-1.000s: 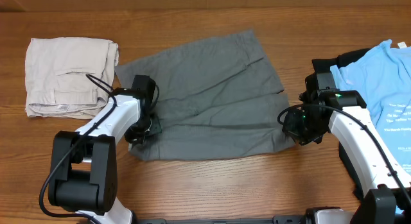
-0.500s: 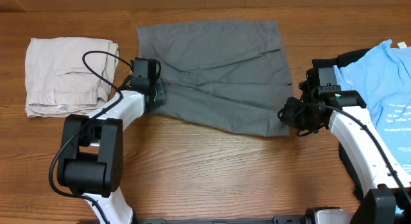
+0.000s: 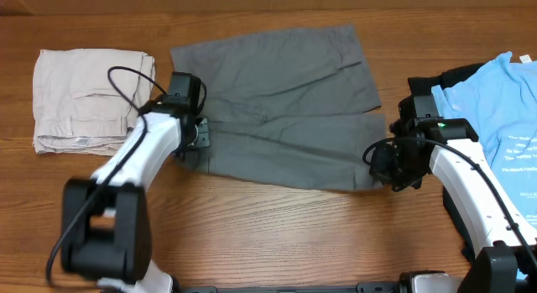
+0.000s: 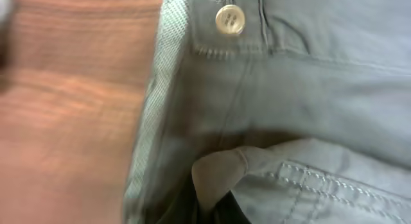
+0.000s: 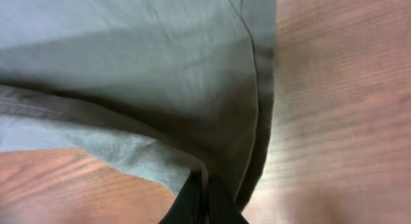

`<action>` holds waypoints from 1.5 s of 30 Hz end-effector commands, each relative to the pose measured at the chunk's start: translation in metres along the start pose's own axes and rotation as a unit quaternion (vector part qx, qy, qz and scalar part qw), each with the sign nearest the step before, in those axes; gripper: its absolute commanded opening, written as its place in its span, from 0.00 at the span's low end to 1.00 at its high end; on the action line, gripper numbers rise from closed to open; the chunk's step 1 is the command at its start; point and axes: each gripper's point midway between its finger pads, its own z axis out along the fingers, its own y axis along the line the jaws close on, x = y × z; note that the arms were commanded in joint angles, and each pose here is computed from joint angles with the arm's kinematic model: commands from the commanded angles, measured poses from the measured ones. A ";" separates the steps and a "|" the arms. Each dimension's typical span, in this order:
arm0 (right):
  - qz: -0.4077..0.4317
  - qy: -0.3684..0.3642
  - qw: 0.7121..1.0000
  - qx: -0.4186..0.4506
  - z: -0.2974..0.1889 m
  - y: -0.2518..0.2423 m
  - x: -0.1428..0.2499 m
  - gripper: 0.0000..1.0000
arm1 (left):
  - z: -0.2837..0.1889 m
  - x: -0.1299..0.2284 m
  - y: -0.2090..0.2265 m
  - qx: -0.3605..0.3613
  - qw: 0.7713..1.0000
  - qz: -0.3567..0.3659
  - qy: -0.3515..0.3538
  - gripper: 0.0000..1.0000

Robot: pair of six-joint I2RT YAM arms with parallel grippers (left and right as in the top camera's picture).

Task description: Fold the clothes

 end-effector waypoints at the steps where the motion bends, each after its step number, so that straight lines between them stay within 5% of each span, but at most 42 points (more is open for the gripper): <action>1: 0.012 0.017 1.000 0.011 0.000 -0.005 0.008 0.04 | -0.054 -0.011 0.001 0.033 0.998 -0.018 -0.044 0.04; 11: 0.022 0.062 0.997 0.033 -0.002 -0.015 0.031 0.04 | -0.055 0.058 0.010 0.021 0.995 -0.050 0.082 0.13; 14: 0.026 0.064 0.997 0.041 -0.003 -0.018 0.032 0.04 | -0.050 0.078 0.013 0.012 0.992 -0.047 0.119 0.22; 16: 0.026 0.065 0.997 0.041 -0.003 -0.018 0.033 0.22 | -0.050 0.089 0.016 0.006 0.989 -0.045 0.139 0.36; 18: 0.026 0.066 0.997 0.042 -0.003 -0.018 0.033 0.59 | -0.053 0.097 0.018 0.002 0.987 -0.044 0.155 0.44; 21: 0.026 0.061 0.997 0.039 -0.006 -0.017 0.030 0.85 | -0.062 0.102 0.007 0.041 0.983 -0.020 0.178 0.44; 29: 0.012 -0.014 1.000 -0.001 -0.054 0.009 -0.012 0.79 | -0.121 0.055 -0.021 0.129 0.985 0.010 0.115 0.40; 31: 0.009 -0.029 1.000 -0.008 -0.053 0.012 -0.020 0.66 | -0.124 0.042 -0.025 0.137 0.987 0.011 0.087 0.40; 34: 0.008 -0.030 0.999 -0.012 -0.046 0.014 -0.025 0.32 | -0.114 0.026 -0.031 0.145 0.988 0.011 0.055 0.10; 37: 0.009 -0.024 1.000 -0.010 -0.034 0.013 -0.028 0.06 | -0.095 0.018 -0.035 0.150 0.988 0.011 0.038 0.04; 45: -0.007 -0.022 0.999 -0.032 -0.003 0.019 -0.039 0.04 | -0.045 0.001 -0.044 0.150 0.989 0.012 0.007 0.07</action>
